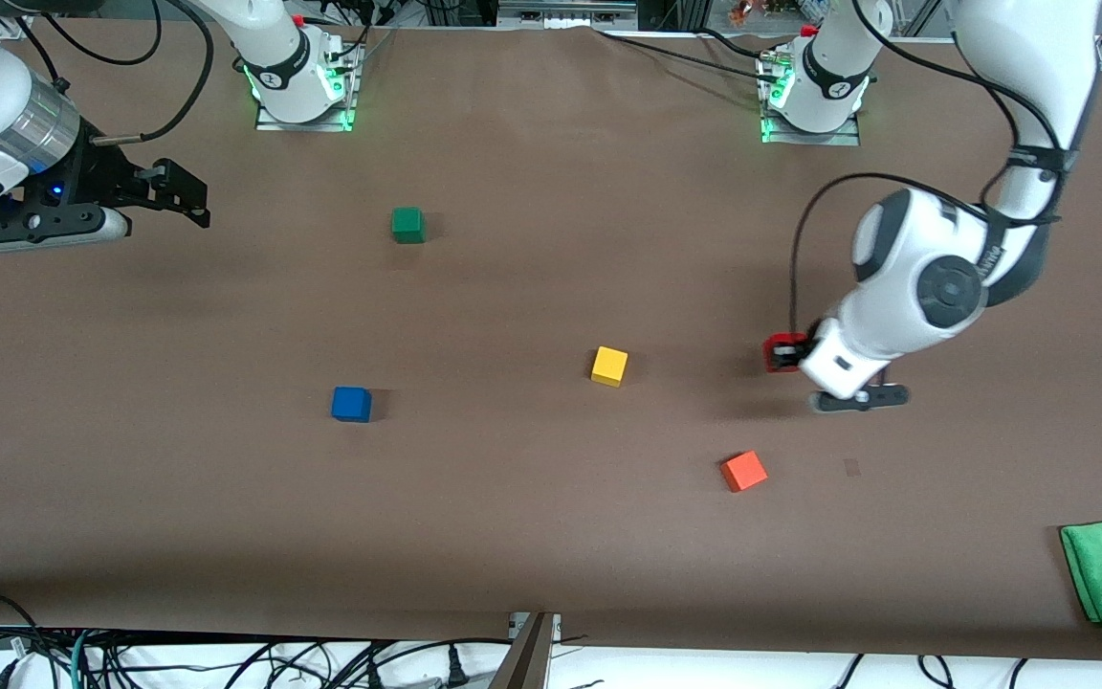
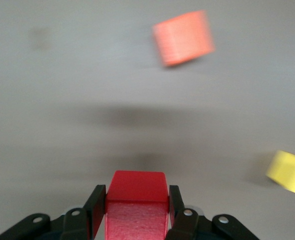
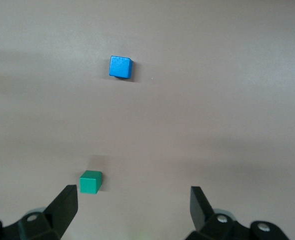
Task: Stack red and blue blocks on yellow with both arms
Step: 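Carry the red cube with the left gripper over the yellow cube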
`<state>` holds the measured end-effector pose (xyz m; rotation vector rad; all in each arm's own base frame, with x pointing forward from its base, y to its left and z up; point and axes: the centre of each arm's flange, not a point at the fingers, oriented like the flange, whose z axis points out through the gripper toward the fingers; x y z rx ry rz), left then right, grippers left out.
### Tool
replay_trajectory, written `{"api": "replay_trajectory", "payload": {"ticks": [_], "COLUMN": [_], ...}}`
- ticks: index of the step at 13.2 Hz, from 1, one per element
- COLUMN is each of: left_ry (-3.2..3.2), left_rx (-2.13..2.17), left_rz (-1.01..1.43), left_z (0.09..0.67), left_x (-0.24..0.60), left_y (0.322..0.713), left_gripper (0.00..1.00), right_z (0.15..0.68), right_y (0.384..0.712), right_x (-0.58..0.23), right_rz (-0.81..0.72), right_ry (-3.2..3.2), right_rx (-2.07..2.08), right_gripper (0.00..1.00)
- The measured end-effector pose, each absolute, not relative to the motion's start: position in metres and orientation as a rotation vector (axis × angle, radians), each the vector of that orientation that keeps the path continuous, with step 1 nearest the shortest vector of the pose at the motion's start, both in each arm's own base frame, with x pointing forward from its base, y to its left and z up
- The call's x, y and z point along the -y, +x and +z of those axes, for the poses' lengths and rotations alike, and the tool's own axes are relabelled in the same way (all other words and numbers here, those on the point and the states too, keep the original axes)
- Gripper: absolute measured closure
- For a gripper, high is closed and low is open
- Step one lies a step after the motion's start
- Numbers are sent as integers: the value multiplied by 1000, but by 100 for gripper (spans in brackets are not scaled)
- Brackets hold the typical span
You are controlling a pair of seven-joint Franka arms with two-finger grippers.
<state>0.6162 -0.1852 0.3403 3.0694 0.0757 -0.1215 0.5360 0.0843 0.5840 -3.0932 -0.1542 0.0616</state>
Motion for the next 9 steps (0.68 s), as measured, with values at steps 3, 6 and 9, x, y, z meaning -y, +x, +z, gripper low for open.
{"api": "replay_trajectory", "payload": {"ticks": [3, 6, 9], "left_ry": [3083, 3100, 3079], "left_rx": [208, 415, 430], "left_rz": [-46, -24, -41], "left_z": [354, 327, 300], "left_x": [294, 364, 383], "left_y": [601, 591, 605], "left_gripper": [44, 44, 44], "right_z": [584, 584, 585], "right_y": [536, 536, 536], "right_x": [-84, -84, -84], "right_rz": [62, 62, 60], "right_ry": [-3093, -3093, -3093], "right_rx": [154, 154, 154], "right_gripper": [0, 0, 0]}}
